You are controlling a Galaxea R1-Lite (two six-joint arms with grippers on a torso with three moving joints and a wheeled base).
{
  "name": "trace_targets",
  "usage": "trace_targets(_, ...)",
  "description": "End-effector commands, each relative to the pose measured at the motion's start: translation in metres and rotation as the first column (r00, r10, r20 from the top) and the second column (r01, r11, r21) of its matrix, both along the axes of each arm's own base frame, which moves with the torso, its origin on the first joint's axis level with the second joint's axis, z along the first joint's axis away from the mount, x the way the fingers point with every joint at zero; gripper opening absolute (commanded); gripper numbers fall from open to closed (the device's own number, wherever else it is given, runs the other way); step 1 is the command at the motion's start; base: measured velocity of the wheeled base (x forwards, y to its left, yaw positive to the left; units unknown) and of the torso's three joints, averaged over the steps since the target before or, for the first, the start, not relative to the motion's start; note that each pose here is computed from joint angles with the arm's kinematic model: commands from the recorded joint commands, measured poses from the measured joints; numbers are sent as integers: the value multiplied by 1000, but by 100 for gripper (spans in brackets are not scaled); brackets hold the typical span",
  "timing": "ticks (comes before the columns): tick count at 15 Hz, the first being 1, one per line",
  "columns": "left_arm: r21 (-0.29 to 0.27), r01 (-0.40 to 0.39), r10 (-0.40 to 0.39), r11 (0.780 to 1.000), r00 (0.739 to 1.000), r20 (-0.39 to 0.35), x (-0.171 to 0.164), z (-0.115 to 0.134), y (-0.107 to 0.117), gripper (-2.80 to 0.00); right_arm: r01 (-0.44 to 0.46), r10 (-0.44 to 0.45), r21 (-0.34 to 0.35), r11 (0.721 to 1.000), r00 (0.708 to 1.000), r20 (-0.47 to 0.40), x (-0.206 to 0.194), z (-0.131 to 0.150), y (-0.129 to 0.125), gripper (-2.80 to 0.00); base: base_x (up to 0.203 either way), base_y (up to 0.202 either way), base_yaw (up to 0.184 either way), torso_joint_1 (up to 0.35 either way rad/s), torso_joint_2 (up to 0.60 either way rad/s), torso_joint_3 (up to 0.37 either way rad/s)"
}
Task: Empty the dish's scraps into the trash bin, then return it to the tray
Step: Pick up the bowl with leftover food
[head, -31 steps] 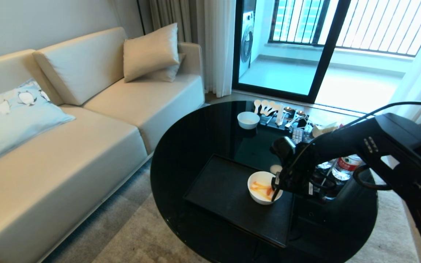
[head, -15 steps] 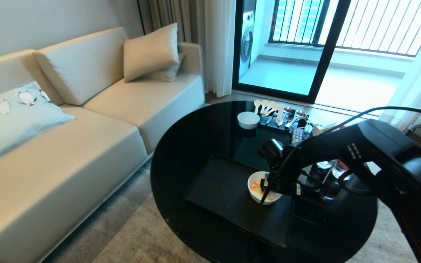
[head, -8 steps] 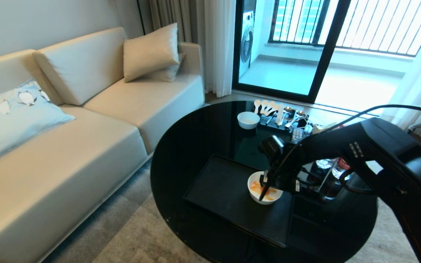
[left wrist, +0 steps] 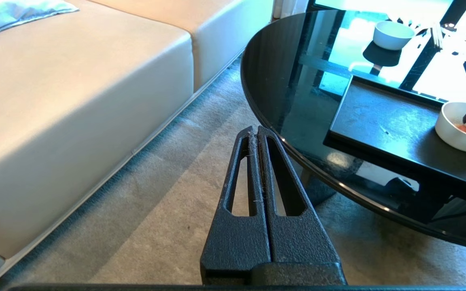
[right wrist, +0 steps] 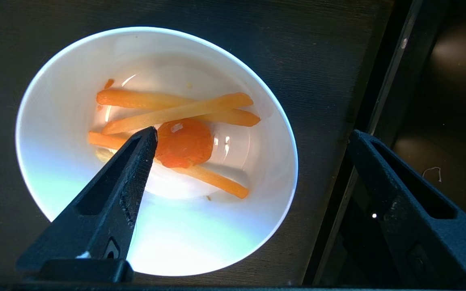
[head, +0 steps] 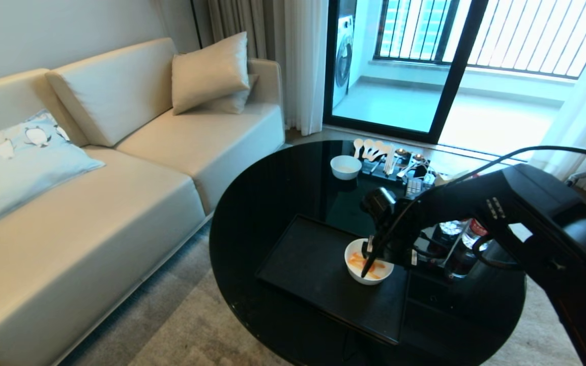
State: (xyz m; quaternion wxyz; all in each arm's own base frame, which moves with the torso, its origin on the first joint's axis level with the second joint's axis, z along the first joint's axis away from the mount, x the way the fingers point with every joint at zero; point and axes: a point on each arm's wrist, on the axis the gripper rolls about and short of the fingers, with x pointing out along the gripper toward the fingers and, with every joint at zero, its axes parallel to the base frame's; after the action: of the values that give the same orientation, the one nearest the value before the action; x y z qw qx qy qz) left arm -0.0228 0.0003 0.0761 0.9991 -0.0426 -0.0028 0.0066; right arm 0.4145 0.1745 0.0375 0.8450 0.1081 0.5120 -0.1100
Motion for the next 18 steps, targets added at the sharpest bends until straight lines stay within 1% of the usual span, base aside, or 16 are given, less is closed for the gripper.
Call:
trace_targets(1,-1,0,0,1000,1000,1,0,0,0,-280,7,-7,-2,1000,1000,-6,1,-3,-1,-280,0,0,0,0,0,0)
trace_targets(12,-1,0,0,1000,1000,1,0,0,0,-280,18,-19,-15,1000,999,-48,1,-16,-6,-280,0,0,0,0,0,0)
trace_targets(15,-1,0,0,1000,1000,1,0,0,0,-280,24,-24,-10,1000,999,-43,0,-14,-6,-280,0,0,0,0,0,0)
trace_targets(18,-2,0,0,1000,1000,1,0,0,0,-280,80,-79,25,997,997,-17,-1,-1,-7,-280,0,0,0,0,0,0)
